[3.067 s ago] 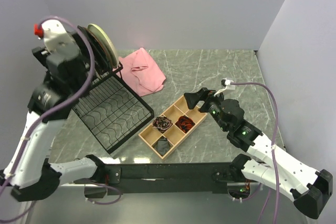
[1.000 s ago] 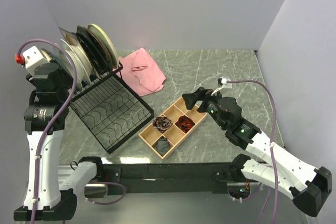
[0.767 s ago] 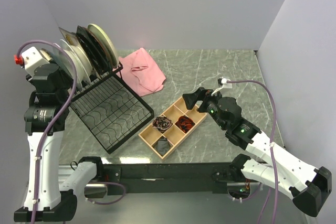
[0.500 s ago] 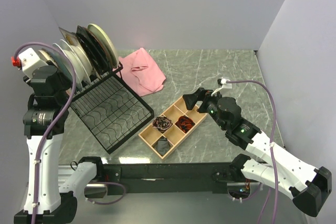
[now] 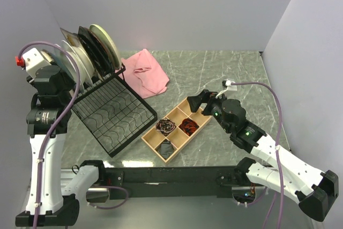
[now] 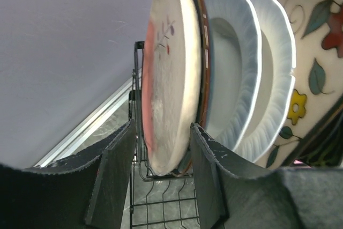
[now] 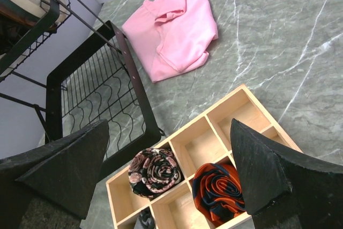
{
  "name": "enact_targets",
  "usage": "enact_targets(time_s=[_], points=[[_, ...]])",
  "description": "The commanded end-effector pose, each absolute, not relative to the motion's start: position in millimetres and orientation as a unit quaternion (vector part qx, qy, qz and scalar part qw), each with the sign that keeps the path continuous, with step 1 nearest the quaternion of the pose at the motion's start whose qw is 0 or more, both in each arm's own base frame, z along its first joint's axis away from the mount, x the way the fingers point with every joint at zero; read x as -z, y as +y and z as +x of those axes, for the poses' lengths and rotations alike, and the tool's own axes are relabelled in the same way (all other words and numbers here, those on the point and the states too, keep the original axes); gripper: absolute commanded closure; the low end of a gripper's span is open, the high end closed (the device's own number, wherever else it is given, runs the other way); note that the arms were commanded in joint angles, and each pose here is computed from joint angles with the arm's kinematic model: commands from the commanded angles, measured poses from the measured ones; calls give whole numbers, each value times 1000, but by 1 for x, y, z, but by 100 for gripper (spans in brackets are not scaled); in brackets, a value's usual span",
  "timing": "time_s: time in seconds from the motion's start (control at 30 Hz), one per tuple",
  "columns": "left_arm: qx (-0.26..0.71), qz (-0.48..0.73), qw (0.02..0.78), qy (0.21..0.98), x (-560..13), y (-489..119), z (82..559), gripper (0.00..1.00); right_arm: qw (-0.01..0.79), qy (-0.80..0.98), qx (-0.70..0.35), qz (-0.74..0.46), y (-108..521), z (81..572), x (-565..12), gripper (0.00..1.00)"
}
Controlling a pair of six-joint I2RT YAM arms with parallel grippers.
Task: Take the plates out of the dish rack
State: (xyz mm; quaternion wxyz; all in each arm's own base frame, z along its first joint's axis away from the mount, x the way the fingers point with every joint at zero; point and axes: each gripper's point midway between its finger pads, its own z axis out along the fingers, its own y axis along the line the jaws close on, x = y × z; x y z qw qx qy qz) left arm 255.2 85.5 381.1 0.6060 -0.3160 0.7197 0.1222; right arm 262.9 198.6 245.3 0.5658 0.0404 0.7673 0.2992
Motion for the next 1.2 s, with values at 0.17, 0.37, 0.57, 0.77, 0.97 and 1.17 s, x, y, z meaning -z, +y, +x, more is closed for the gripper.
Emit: enact_targets(time_s=[0.17,0.37,0.57,0.77,0.97,1.17], points=[[-113,-309,611,720,-367,86,257,47,592,743,-308,52,196,267,-277,0],[-107,-286,621,722,-364,82,254,45,591,745,-305,53,197,269,-275,0],[-109,-277,624,723,-366,81,256,44,592,744,-305,54,196,268,-275,0],[-115,-274,626,721,-372,83,263,47,595,742,-306,56,195,268,-278,0],[-131,-265,624,724,-377,88,270,47,596,740,-305,57,193,267,-278,0],[-141,-259,631,717,-383,91,274,46,600,737,-305,60,192,267,-281,1]])
